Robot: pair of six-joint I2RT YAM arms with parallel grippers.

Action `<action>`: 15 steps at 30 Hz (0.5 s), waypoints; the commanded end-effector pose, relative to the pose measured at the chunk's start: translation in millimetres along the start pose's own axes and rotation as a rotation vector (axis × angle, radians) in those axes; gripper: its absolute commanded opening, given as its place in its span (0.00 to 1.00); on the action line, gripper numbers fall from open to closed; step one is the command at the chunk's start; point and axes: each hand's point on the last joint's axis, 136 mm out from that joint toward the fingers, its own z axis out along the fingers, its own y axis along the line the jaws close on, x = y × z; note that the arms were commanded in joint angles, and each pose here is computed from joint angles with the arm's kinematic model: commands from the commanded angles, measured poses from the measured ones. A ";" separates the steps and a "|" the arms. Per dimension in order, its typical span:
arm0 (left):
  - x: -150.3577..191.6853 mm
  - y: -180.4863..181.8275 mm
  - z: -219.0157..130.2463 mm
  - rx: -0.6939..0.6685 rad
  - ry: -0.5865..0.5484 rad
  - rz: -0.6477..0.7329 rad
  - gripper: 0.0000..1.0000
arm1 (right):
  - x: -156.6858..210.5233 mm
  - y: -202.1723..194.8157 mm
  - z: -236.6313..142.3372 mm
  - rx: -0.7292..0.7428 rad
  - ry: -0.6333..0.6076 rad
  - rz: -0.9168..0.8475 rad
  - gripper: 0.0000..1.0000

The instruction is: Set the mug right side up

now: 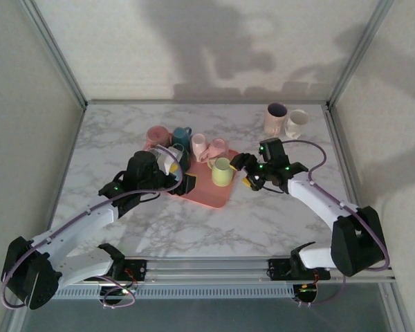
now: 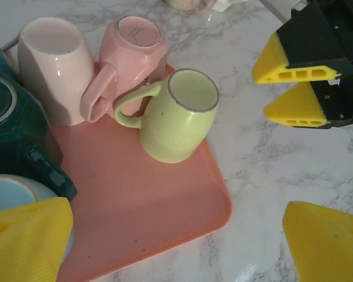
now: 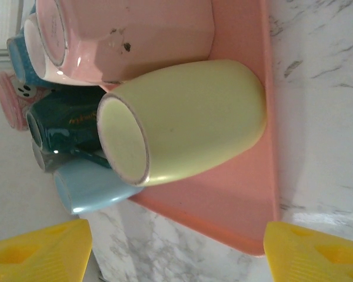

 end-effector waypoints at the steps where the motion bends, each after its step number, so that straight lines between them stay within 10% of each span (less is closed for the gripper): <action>1: -8.6 5.9 -0.8 -0.022 -0.042 -0.005 0.92 | -8.6 12.0 12.2 -0.030 -0.050 0.112 0.82; 15: -2.7 10.8 10.3 -0.023 -0.027 -0.020 0.92 | -19.0 14.8 59.9 -0.011 -0.082 0.226 0.93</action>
